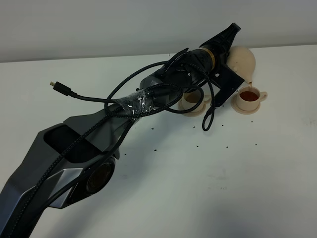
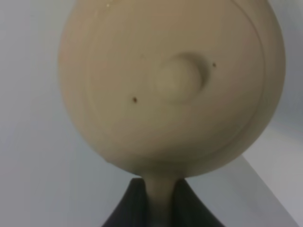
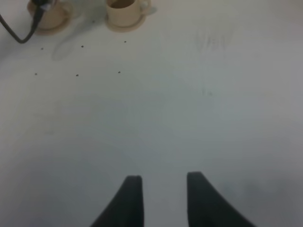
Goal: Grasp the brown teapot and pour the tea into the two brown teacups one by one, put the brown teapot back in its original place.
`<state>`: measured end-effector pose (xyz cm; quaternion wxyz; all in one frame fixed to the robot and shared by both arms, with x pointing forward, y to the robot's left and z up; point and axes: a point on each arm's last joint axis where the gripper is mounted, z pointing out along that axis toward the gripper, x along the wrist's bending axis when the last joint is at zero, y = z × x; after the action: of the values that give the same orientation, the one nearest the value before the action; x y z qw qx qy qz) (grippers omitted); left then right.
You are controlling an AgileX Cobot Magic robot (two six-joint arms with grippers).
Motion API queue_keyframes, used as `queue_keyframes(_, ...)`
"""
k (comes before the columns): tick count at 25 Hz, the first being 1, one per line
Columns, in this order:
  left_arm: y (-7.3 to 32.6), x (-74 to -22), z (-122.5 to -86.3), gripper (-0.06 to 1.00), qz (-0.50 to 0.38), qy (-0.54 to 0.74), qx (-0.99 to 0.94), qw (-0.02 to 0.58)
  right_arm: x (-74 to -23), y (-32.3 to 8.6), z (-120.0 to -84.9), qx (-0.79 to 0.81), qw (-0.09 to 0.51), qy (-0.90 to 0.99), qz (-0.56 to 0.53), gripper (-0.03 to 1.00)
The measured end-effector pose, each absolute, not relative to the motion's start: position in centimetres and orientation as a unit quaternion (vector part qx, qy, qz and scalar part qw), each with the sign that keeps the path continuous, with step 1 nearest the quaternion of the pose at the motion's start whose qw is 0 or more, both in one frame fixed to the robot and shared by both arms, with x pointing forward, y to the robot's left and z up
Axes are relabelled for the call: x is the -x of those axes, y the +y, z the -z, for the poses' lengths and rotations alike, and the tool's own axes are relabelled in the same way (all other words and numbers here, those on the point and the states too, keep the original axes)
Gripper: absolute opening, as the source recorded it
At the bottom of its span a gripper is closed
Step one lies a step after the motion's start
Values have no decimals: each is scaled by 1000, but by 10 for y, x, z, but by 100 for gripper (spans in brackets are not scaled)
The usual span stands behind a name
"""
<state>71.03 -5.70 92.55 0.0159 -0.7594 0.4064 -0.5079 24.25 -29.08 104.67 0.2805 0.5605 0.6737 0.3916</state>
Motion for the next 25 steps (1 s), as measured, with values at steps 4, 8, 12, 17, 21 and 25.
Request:
queue_keyframes(4, -57, -710, -925, 12, 508, 406, 759, 16, -243, -291, -1047, -560, 281, 674, -392, 24)
queue_keyframes(8, -57, -710, -925, 12, 508, 406, 759, 16, -243, -291, -1047, -560, 281, 674, -392, 24)
queue_keyframes(12, -57, -710, -926, 12, 508, 406, 759, 16, -243, -291, -1047, -560, 281, 674, -392, 24)
queue_keyframes(17, -57, -710, -926, 12, 508, 406, 759, 16, -243, -291, -1047, -560, 281, 674, -392, 24)
queue_keyframes(21, -57, -710, -926, 12, 508, 406, 759, 16, -243, -291, -1047, -560, 281, 674, -392, 24)
queue_keyframes(25, -57, -710, -926, 12, 508, 406, 759, 16, -243, -291, -1047, -560, 281, 674, -392, 24)
